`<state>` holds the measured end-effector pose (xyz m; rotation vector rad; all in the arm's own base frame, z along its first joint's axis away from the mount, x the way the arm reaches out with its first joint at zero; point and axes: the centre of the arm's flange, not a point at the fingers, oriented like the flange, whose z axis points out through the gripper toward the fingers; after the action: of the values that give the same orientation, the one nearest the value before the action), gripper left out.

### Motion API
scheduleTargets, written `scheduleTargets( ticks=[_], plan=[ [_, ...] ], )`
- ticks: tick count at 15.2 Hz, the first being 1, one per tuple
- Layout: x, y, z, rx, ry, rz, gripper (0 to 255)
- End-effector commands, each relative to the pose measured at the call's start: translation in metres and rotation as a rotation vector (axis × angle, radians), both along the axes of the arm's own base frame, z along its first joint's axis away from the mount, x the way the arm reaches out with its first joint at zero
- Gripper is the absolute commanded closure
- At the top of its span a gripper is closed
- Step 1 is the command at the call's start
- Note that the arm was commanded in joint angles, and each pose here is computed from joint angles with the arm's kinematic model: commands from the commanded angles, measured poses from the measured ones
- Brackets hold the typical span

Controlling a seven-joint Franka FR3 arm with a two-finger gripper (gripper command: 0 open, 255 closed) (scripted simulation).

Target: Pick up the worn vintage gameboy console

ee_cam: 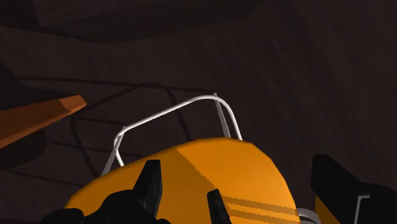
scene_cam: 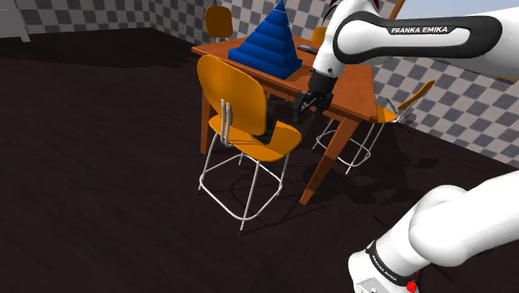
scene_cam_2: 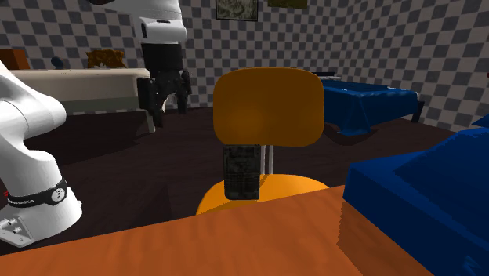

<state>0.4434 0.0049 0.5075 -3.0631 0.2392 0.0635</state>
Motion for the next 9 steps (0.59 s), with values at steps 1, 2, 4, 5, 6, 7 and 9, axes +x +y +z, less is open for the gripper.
scheduleTargets(
  ticks=[1, 2, 4, 5, 6, 7, 9],
  plan=[
    [0.023, 0.000, -0.009, -0.010, -0.011, -0.007, 0],
    [0.034, 0.000, -0.014, -0.016, -0.015, -0.010, 0],
    [0.057, 0.000, -0.024, -0.026, -0.025, -0.017, 0],
    [0.069, 0.000, -0.029, -0.031, -0.029, -0.020, 0],
    [0.080, -0.001, -0.033, -0.036, -0.034, -0.023, 0],
    [0.092, -0.001, -0.038, -0.041, -0.038, -0.027, 0],
    [0.115, -0.002, -0.047, -0.052, -0.048, -0.033, 0]
  ],
)
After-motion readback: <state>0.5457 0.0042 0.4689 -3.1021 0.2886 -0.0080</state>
